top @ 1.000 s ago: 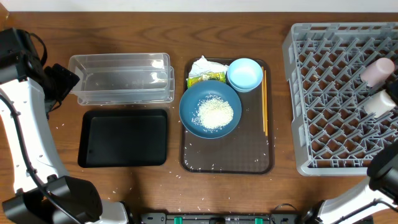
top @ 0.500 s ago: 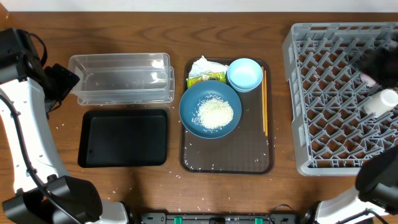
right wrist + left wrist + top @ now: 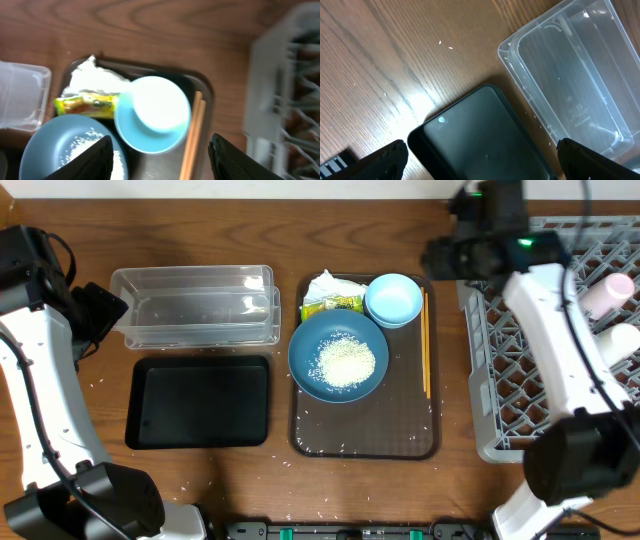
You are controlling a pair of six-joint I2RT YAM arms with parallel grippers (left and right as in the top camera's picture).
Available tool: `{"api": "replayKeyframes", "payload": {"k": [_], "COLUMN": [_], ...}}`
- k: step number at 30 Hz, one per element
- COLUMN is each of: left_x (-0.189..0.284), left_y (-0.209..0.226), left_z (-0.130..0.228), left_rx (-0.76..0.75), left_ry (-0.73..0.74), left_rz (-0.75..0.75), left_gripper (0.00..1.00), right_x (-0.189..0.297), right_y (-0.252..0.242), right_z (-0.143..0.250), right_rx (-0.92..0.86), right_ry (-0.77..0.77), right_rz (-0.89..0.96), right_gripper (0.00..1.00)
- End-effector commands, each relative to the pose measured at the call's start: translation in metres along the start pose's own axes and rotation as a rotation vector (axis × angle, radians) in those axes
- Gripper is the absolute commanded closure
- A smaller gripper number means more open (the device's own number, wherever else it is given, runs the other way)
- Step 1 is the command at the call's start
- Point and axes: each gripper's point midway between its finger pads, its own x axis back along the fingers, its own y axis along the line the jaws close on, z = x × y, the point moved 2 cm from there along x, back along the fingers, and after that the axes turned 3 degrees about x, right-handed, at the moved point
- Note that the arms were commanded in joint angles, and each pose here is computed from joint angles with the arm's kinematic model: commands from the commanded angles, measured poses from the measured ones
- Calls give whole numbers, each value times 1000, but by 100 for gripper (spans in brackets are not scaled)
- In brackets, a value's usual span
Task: Sort waste into correct bins and load items into the dishwasher rack
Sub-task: 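Reach the right gripper to the light blue bowl and grasp its rim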
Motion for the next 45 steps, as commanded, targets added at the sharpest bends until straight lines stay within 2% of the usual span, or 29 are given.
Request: {"api": "replayKeyframes", "payload": {"k": [1,9,13,15,24,30,34,43,45], "left_x": [9,9,9,9,9,9,9,9,9], "left_y": [1,1,1,1,1,1,1,1,1], "left_z": [-4,-4,-4,-4,-4,-4,-4,-3,-4], "left_rx": [15,15,15,15,15,15,15,15,15], "left_ry": [-24,-24,-24,-24,-24,-24,-24,-24,-24], "left_rz": [10,10,10,10,10,10,10,10,10], "left_gripper": [2,2,2,2,2,2,2,2,2], "right_x": [-16,-78,-108,-119,-151,-165,-174,-173,-171], "right_y": [10,49,65,70,71,70,71,73,72], "right_z": [-11,-10,8,17,41,54,65,64,61], "right_rx": [5,54,-4,-23,-52,-59,-77,-85,-87], "right_ry": [35,97,152,179,208,242,277,277,272], "right_rz": [35,-2,-7,-1,165,190,183,171,173], "right_gripper": [39,41,50,51,51,54,60,85,88]}}
